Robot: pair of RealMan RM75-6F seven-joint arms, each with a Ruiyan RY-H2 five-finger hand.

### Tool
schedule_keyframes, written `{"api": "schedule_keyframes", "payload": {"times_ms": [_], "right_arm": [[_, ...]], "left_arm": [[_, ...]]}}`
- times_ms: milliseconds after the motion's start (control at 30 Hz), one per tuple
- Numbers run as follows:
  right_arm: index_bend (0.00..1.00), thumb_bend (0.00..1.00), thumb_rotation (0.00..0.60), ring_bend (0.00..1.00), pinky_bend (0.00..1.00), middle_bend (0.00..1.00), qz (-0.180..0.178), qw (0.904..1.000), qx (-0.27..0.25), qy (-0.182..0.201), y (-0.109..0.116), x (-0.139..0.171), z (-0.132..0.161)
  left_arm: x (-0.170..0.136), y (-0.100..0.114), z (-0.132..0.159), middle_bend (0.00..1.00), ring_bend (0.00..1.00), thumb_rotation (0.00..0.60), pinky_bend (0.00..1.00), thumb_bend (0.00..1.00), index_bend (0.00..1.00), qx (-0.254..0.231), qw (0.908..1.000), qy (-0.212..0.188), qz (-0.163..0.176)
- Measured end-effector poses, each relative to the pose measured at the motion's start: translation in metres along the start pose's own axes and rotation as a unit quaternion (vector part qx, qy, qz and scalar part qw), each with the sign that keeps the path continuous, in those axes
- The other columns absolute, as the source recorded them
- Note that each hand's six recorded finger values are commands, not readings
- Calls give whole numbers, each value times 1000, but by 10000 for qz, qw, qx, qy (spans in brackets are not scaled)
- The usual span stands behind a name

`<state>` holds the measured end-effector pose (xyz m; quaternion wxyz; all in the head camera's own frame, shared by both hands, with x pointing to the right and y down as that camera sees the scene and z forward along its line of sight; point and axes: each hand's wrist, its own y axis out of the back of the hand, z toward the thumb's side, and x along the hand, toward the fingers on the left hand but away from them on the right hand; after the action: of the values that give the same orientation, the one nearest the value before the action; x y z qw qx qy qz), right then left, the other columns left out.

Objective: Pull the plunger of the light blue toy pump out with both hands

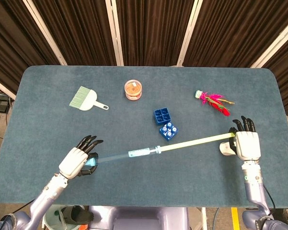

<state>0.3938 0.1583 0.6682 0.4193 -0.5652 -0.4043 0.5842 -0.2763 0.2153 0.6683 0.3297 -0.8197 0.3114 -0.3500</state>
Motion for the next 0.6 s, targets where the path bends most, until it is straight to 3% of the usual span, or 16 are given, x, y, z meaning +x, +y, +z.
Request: {"api": "schedule_keyframes", "payload": {"times_ms": [133,267,333,400,600], "right_arm": [[692,600,600,89,121,196,254,9996,149,25,-15,15,-2],[352,492,600,29,105,63,656,9971,375,105,-31,28,0],[161,384,600,8,96,11,890,9947,487,162,-37,34,2],[53,285,600,0,90,0,1110,9921,543,231,-42,39,7],[0,59,600,0,73,0,1450,9872,544,378,-40,51,19]], "left_arm": [[-2,-3,-8,78,0,600,0,409,306,-71,9999,121,-61],[-4,-2,-16,59,0,600,0,313,173,-147,9996,217,-79],[-5,-1,-18,51,0,600,0,242,113,-179,9995,250,-67],[-6,0,-21,46,0,600,0,201,90,-215,9993,296,-43],[-7,8,-26,37,0,600,0,161,77,-217,9991,361,67]]}}
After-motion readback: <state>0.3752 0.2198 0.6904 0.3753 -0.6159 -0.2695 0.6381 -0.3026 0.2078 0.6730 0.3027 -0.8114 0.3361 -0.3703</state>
